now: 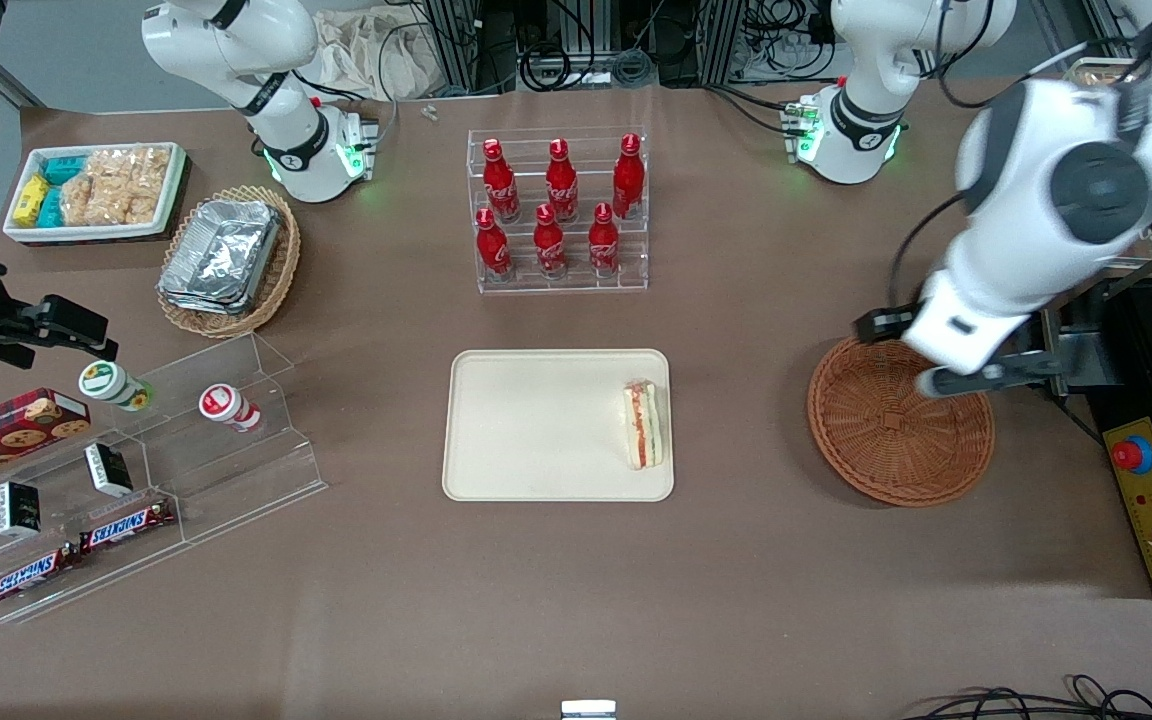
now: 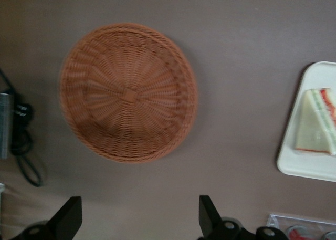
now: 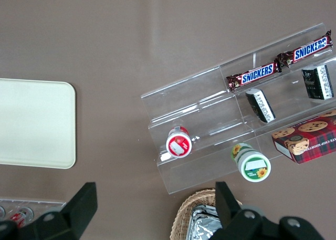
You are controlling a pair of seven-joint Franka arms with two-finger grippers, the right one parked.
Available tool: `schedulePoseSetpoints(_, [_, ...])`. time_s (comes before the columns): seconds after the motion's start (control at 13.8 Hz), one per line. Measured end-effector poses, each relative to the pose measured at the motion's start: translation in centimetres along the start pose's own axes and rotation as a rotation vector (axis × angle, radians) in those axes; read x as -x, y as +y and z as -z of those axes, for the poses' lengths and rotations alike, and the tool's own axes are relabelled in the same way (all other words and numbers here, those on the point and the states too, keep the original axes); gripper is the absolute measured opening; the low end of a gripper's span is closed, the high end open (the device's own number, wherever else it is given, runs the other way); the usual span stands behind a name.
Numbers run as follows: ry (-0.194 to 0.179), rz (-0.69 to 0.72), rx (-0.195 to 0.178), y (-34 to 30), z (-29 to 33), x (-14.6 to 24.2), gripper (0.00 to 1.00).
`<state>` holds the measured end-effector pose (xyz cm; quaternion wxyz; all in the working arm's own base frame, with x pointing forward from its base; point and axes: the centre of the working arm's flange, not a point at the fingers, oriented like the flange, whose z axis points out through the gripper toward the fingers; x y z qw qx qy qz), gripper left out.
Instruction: Place sandwich from basket to tray
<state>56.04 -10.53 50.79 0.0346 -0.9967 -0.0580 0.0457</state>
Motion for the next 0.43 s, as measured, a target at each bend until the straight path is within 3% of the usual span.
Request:
schedulePoseSetpoints(0.22, [-0.012, -0.046, 0.011, -5.9, 0.7, -0.5, 1.00])
schedulePoseSetpoints(0.43, [-0.025, -0.119, 0.012, -7.0, 1.3, -0.7, 1.00])
